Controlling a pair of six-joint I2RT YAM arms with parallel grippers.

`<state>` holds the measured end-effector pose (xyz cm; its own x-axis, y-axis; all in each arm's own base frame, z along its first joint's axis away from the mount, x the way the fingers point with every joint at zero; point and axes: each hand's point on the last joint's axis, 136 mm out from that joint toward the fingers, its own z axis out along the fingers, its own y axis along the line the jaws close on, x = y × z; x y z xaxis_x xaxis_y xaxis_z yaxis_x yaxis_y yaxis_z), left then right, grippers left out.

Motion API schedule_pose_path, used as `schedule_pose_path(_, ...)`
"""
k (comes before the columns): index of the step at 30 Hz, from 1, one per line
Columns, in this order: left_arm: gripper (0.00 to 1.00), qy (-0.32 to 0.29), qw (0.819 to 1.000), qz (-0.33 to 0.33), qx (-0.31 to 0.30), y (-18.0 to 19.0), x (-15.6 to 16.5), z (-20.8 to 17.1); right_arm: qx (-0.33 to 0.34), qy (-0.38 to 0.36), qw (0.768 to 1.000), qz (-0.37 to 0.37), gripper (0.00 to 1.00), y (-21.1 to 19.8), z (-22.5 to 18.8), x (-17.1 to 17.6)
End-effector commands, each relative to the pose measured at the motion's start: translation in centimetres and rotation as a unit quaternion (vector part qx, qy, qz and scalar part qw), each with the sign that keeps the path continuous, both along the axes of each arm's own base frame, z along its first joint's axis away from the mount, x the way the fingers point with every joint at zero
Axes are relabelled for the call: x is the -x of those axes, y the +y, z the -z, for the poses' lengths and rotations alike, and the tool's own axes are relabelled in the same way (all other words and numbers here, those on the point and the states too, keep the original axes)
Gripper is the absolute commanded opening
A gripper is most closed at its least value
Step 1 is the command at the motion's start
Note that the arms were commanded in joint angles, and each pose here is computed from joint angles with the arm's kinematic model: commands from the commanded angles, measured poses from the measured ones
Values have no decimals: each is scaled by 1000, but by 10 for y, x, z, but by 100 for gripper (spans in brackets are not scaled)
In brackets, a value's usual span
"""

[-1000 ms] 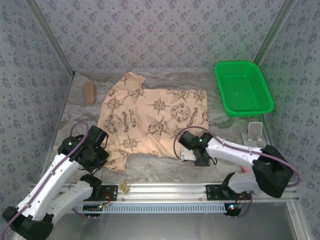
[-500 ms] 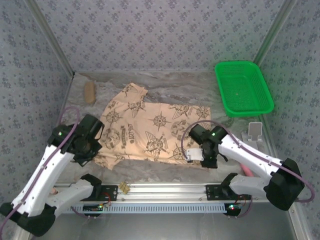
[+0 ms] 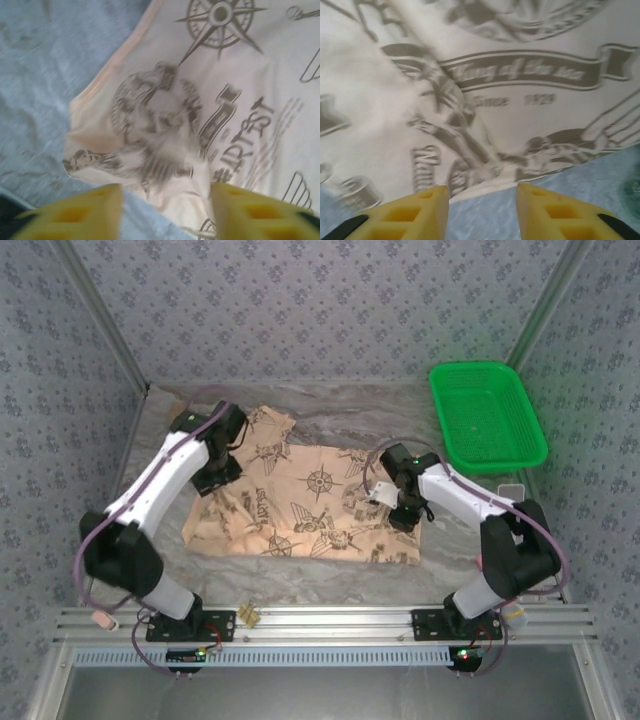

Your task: Fold the inside-out t-shirt

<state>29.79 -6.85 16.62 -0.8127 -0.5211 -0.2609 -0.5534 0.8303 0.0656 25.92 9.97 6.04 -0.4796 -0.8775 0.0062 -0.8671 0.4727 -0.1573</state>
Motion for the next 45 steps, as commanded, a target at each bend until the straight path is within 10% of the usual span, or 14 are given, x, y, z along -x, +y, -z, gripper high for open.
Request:
schedule_pose_path(1, 100, -22, 999, 42, 9, -7, -39, 1, -1, -91, 993, 79, 45, -4, -21, -34)
schedule_pose_path(10, 100, -102, 992, -46, -49, 59, 10, -4, -227, -187, 934, -204, 53, 133, -76, 13)
schedule_pose_path(16, 52, -26, 987, -156, 24, 80, 64, 53, -429, -266, 825, -253, 54, 290, -111, 7)
schedule_pose_path(19, 47, 45, 984, -171, 32, 77, 83, 76, -467, -240, 808, -267, 56, 351, -101, 7)
schedule_pose_path(35, 32, 184, 957, -219, -37, 93, 132, 140, -431, -154, 833, -311, 57, 458, -1, 28)
schedule_pose_path(41, 30, 208, 948, -235, -57, 103, 143, 144, -404, -180, 864, -241, 4, 446, 8, -11)
schedule_pose_path(45, 30, 203, 949, -236, -56, 104, 145, 145, -431, -187, 859, -202, 0, 439, -11, -25)
